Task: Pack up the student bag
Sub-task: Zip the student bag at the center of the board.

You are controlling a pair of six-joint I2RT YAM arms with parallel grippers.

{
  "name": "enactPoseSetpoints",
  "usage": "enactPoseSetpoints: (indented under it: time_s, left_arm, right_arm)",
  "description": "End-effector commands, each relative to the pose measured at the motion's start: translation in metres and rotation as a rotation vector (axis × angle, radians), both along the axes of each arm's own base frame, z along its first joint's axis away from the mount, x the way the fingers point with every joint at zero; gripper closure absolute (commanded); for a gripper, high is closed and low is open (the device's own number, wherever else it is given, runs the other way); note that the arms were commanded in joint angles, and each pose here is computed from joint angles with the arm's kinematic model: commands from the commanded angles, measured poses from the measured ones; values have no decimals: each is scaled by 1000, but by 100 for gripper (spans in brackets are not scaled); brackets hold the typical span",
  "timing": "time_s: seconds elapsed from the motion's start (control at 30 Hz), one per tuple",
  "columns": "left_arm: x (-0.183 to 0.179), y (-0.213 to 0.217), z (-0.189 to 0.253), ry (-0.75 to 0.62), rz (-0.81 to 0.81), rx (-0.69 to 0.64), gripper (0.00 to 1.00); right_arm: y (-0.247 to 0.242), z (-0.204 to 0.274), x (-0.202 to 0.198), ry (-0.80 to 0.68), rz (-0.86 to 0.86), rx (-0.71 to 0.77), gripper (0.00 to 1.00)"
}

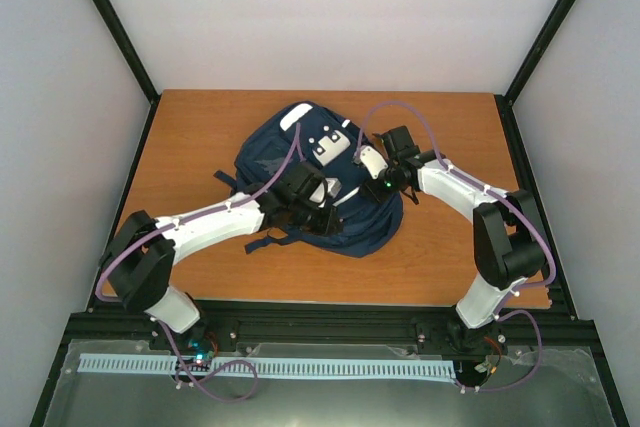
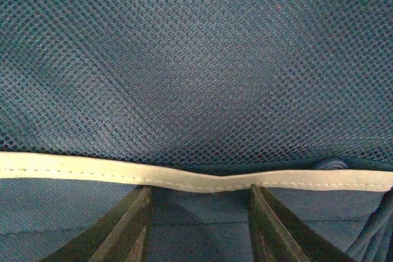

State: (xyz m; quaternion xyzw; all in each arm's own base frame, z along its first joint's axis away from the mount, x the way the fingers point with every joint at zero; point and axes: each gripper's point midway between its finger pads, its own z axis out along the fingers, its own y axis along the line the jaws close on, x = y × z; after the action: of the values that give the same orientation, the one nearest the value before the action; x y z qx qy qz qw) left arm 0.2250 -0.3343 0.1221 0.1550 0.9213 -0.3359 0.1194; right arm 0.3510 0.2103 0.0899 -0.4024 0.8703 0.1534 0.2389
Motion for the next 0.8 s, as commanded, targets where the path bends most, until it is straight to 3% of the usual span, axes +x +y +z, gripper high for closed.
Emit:
enactPoseSetpoints:
  time_s: [0.0, 0.17, 0.37, 0.57, 0.63, 0.77]
  left_arm:
    - [6, -34, 44, -4, -23, -201, 99]
    - [0, -50, 14, 43, -11, -170, 99]
    - [0, -70, 9, 33, -18, -232, 99]
    - [8, -76, 17, -8, -26, -226, 98]
    - [10, -76, 18, -15, -43, -193, 89]
    - [1, -58, 32, -4, -63, -86, 62]
  right_arm:
    - [4, -6, -15, 48, 21, 6, 56]
    - [4, -9, -16, 62, 20, 6, 56]
    - [2, -4, -13, 43, 9, -2, 56]
    - [-20, 45, -5, -61, -52, 4, 55]
    - [-31, 63, -9, -105, -59, -17, 54]
    - [-49, 89, -32, -165, -53, -65, 53]
